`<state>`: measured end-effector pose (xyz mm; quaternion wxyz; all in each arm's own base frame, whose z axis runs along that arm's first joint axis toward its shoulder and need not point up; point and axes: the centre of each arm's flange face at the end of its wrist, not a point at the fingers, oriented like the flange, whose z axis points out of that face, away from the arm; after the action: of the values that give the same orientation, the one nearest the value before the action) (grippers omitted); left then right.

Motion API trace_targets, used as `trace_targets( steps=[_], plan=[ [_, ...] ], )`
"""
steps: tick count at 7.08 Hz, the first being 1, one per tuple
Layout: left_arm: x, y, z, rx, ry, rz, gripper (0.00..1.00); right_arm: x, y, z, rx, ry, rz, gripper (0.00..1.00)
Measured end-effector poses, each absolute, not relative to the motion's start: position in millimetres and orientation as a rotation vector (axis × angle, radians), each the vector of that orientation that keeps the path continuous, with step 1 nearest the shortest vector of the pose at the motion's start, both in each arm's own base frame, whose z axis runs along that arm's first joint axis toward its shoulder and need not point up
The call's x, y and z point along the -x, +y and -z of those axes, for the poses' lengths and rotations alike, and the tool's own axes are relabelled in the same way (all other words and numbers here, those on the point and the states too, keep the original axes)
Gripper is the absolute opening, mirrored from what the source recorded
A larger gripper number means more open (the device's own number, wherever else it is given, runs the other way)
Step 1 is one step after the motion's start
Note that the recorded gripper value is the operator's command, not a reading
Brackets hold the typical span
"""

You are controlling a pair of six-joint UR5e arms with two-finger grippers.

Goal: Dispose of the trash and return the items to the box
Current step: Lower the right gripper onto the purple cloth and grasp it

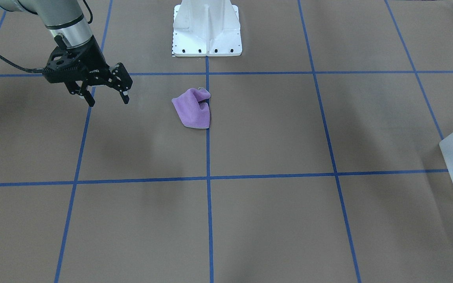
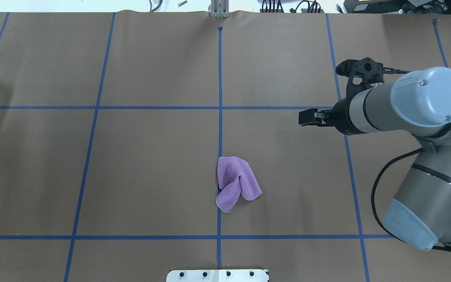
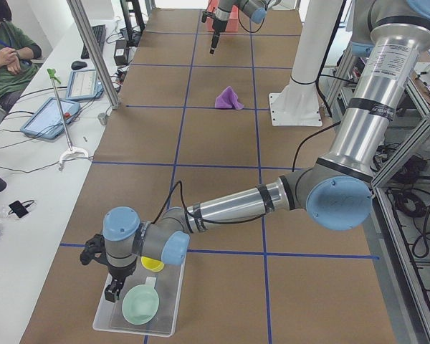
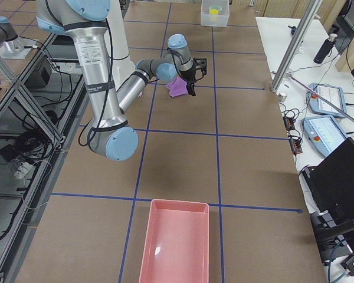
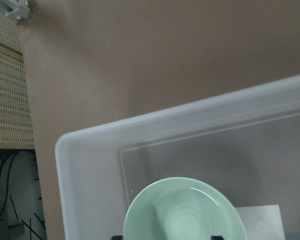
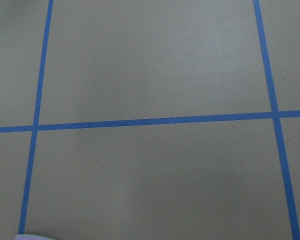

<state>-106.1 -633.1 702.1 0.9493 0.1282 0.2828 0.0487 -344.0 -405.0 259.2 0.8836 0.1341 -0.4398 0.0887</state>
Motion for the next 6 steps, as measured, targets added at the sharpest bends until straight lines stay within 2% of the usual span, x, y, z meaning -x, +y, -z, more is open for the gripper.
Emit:
trace_targets(
  steps=[2,6],
  plan=[
    [120.7,-612.6,-620.4,-0.246,0.707,-0.058,0.99,377.7,-384.5,-220.1,-0.255,-0.924,-0.241,1.0],
    [107.2,-467.9,-546.8,-0.188,0.765,-0.032,0.99,448.3,-302.9,-186.5,-0.261,-0.852,-0.208,1.0]
  ],
)
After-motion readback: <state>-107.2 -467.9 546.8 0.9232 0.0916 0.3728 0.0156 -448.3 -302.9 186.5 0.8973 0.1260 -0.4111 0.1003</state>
